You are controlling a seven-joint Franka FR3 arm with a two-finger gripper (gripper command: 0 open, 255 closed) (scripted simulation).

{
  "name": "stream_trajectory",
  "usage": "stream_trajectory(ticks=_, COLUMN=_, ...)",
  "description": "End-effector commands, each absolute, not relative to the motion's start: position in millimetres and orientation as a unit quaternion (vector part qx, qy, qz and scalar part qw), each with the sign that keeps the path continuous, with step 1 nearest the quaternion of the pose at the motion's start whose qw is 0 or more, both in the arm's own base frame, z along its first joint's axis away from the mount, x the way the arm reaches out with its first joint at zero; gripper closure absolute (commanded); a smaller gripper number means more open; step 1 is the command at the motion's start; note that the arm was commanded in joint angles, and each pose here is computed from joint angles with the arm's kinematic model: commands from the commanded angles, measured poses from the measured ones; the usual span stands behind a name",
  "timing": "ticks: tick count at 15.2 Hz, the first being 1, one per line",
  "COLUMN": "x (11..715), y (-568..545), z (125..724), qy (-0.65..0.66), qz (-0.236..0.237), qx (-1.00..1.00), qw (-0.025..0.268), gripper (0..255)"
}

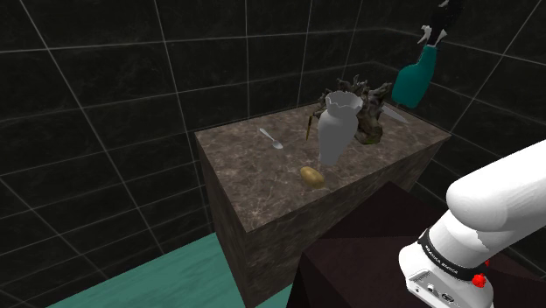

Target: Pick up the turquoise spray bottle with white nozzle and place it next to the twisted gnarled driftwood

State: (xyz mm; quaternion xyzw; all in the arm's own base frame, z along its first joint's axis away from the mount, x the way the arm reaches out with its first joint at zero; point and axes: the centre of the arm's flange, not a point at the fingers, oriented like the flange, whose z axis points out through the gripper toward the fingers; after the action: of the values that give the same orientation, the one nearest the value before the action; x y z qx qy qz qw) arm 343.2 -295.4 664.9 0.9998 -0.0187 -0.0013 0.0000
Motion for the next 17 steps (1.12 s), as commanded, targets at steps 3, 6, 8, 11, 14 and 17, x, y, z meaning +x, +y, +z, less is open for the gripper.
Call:
stream_trajectory(ticks=3, x=343, y=-296, z=644, qy=-0.019, qz=-0.001, qx=1.0, qw=0.0, gripper=255)
stream_trajectory(ticks=6, x=343, y=-296, z=628, qy=-0.019, qz=-0.001, qx=1.0, qw=0.0, gripper=255)
stream_trajectory(ticks=8, x=343, y=-296, z=618, qy=-0.019, qz=-0.001, qx=1.0, qw=0.0, gripper=255)
stream_trajectory(ticks=11, x=343, y=-296, z=602, qy=-0.019, qz=-0.001, qx=1.0, qw=0.0, gripper=255)
stream_trajectory(ticks=14, x=343, y=-296, z=586, qy=-0.019, qz=-0.001, qx=1.0, qw=0.0, gripper=255)
stream_trajectory(ticks=17, x=343, y=-296, z=570, qy=-0.019, qz=-0.001, qx=1.0, qw=0.0, gripper=255)
